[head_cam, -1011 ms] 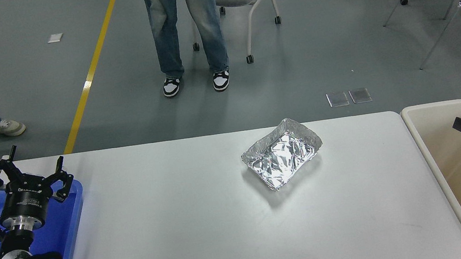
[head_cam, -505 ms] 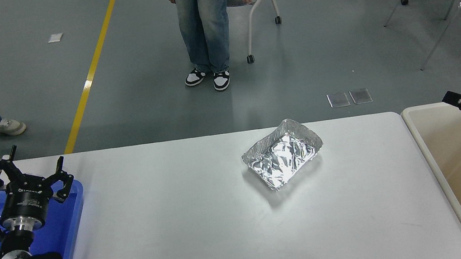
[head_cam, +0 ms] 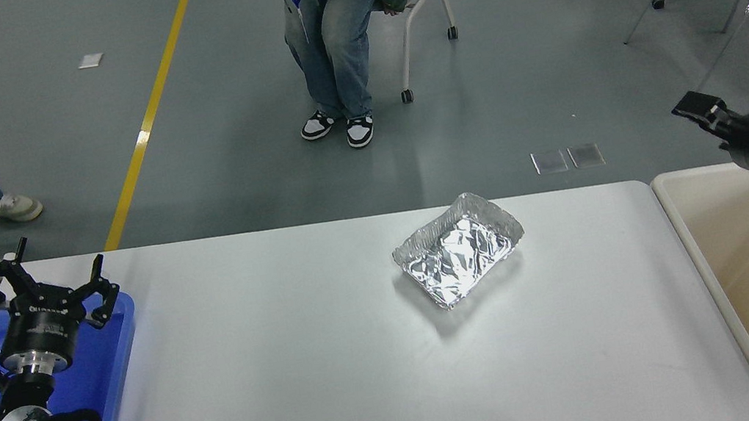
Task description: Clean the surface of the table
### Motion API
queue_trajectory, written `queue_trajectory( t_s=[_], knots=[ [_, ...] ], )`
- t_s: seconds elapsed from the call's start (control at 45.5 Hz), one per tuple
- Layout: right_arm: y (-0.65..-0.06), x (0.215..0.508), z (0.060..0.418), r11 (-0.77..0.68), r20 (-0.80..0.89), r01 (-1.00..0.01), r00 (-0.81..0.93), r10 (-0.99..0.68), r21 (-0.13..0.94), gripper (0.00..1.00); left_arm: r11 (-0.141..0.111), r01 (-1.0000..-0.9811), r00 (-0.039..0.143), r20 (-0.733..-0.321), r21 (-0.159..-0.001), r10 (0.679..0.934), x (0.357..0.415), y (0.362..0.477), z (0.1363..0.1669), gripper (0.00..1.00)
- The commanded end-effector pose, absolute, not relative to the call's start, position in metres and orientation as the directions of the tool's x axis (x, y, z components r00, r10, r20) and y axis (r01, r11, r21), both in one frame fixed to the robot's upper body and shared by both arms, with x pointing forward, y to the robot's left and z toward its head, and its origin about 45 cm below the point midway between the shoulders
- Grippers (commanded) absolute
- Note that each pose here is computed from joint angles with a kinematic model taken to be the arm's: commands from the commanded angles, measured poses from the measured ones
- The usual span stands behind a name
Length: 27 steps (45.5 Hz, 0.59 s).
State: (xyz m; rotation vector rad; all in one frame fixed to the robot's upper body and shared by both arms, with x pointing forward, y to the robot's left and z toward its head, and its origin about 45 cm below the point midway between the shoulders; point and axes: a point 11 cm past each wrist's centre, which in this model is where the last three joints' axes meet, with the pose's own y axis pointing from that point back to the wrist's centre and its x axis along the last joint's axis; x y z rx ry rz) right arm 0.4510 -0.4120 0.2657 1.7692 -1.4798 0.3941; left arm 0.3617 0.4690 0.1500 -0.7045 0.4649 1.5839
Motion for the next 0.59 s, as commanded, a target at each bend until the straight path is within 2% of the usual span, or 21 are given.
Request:
queue_trajectory(
  t_s=[0.0,0.176,0.571],
  knots=[
    [-0.367,0.454,0.298,-0.167,0.604,-0.95,0.298,-0.74,0.264,0.99,-0.14,-0.9847,-0.034,-0.676,-0.104,0.736,0.3617,0.469,0.15,1.0],
    [-0.346,0.453,0.308,-0.242,0.579,-0.947,0.321,-0.749,0.212,0.99,-0.14,-0.9847,-0.034,-0.676,-0.104,0.736,0.3617,0.469,0.15,1.0],
    [-0.288,0.448,0.306,-0.384,0.51,-0.911,0.405,-0.759,0.153,0.99,-0.14,-0.9847,-0.034,-0.676,-0.104,0.736,0.3617,0.469,0.15,1.0]
  ],
)
